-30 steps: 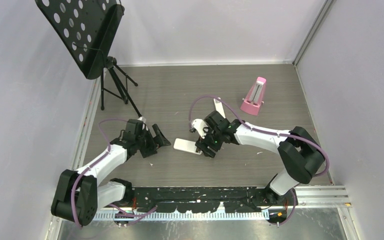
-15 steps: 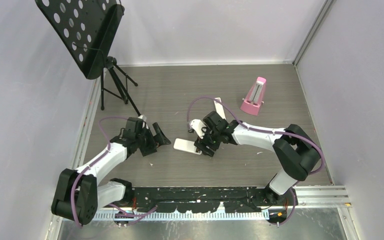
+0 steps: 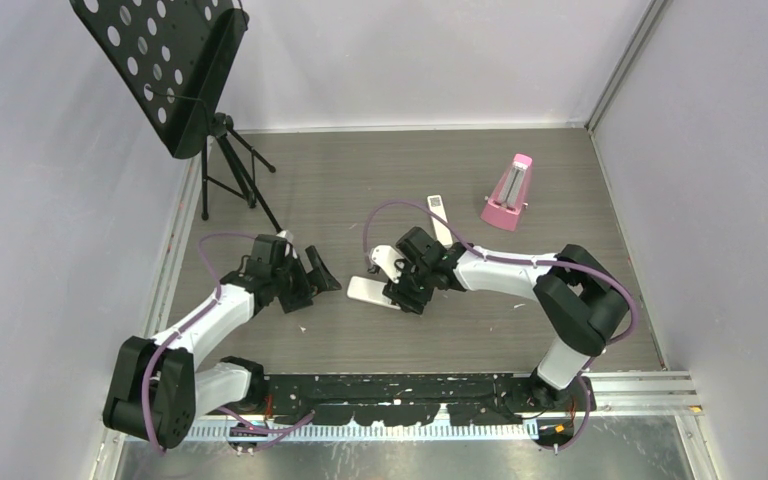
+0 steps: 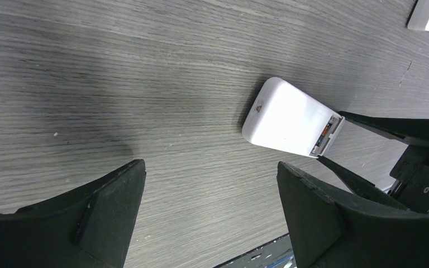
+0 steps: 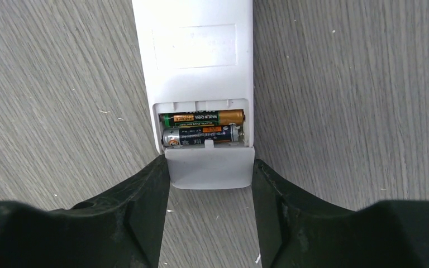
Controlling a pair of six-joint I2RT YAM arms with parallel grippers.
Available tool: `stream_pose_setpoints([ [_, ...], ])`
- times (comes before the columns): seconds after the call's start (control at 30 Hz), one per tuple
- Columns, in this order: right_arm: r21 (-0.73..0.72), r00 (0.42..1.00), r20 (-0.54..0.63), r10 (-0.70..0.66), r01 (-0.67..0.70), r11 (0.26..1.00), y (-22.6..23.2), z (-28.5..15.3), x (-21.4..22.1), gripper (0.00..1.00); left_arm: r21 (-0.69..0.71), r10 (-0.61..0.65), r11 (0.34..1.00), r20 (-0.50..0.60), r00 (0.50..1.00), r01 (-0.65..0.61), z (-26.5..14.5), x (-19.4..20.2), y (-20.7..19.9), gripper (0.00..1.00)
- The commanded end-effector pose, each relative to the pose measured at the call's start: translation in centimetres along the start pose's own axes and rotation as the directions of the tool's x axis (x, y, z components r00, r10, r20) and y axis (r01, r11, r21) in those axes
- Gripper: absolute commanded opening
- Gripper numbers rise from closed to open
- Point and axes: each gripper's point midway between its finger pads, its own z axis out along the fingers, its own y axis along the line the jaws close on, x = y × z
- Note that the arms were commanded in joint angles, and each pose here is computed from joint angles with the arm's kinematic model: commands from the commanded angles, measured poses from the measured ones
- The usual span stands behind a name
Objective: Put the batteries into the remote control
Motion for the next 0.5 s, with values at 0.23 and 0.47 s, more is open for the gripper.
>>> stream_pose_setpoints([
  [0.23, 0.052, 0.999, 0.004, -0.031, 0.031, 0.998, -0.9, -1.2, -0.7, 0.42, 0.079, 0.042, 0.996, 0.032, 0.999, -0.044, -1.5, -1.6, -2.8, 0.9],
  [0.47, 0.069, 0.985, 0.167, -0.042, 0.031, 0.997, -0.4, -4.2, -3.8, 0.42, 0.232, -0.003, 0.973, 0.01, 1.0, 0.001, -2.6, -1.5, -6.3, 0.81],
])
